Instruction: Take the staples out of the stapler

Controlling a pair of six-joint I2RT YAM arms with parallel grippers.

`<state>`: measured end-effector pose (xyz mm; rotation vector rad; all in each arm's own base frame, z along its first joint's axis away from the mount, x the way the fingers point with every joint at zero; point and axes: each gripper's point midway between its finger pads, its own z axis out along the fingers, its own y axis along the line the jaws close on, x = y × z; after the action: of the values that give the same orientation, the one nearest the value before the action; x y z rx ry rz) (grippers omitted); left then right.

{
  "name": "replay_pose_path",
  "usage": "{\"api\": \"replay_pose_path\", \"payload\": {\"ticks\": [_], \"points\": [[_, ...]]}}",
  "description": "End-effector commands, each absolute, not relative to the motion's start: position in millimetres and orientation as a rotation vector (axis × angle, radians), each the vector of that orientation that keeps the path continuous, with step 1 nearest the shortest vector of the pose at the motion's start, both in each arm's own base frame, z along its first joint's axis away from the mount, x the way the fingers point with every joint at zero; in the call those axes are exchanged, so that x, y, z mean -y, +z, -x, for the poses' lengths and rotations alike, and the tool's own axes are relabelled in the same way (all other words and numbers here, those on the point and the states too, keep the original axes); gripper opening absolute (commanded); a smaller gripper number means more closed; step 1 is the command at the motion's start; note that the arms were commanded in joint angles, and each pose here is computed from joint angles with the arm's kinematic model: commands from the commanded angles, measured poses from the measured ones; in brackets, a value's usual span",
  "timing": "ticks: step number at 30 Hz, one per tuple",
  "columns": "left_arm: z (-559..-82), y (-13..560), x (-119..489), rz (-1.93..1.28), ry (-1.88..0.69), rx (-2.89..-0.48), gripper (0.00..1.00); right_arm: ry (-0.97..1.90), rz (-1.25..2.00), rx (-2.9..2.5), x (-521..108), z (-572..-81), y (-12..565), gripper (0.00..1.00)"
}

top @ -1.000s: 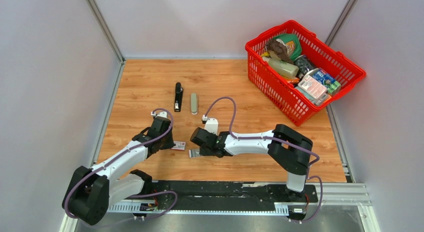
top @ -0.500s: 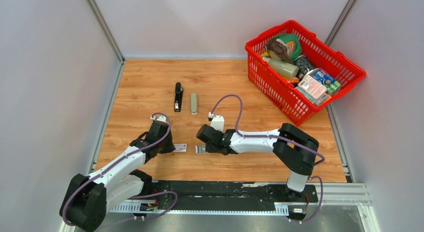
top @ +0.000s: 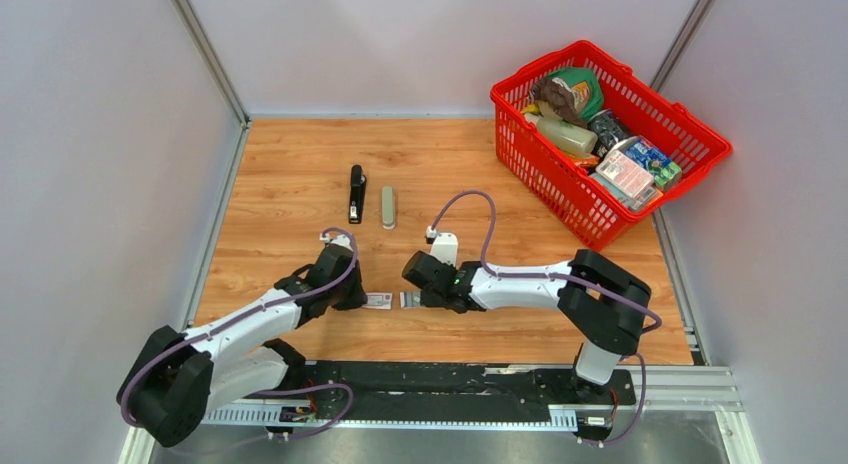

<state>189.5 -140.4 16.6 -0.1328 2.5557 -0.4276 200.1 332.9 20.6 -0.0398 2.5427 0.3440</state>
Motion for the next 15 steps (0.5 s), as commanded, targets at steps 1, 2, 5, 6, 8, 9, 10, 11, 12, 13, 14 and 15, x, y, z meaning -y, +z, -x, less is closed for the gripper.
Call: {"api": "replay_pose_path", "payload": {"ticks": [1,2,5,6,8,9,10,11,12,13,14,15], "points": [[-194.8,24.2,160.0,0.138,-0.47,-2.546,0.01,0.299,0.007,-2.513,-311.1,-203.6,27.0,0.0],[-195.8,26.5,163.0,0.135,-0.477,-2.541,0.01,0.295,0.004,-2.511,-308.2,-203.3,26.8,0.0],[-198.9,34.3,164.8,0.13,-0.479,-2.524,0.02,0.297,-0.004,-2.509,-302.3,-201.1,27.3,0.0],[-200.1,39.8,164.7,0.122,-0.477,-2.517,0.03,0.289,-0.004,-2.513,-299.2,-200.1,25.7,0.0],[-201.0,48.6,160.8,0.11,-0.456,-2.501,0.06,0.29,-0.003,-2.515,-297.8,-198.5,25.3,0.0],[-203.4,54.3,159.3,0.111,-0.445,-2.488,0.11,0.292,-0.009,-2.512,-296.9,-198.9,25.7,0.0],[-201.4,57.9,155.4,0.103,-0.432,-2.483,0.14,0.292,-0.011,-2.512,-296.2,-199.2,25.7,0.0],[-203.2,61.8,152.1,0.104,-0.41,-2.472,0.17,0.295,-0.012,-2.51,-296.0,-199.0,26.4,0.0],[-200.7,63.5,147.0,0.104,-0.39,-2.47,0.18,0.303,-0.011,-2.508,-296.9,-198.6,27.7,0.0],[-202.2,65.3,142.9,0.109,-0.366,-2.457,0.2,0.308,-0.014,-2.505,-297.0,-199.2,28.6,0.0],[-200.6,66.4,140.0,0.104,-0.357,-2.454,0.2,0.312,-0.011,-2.508,-297.1,-198.5,28.3,0.0],[-199.8,65.2,137.7,0.107,-0.345,-2.456,0.21,0.319,-0.013,-2.504,-298.2,-199.0,29.2,0.0]]}}
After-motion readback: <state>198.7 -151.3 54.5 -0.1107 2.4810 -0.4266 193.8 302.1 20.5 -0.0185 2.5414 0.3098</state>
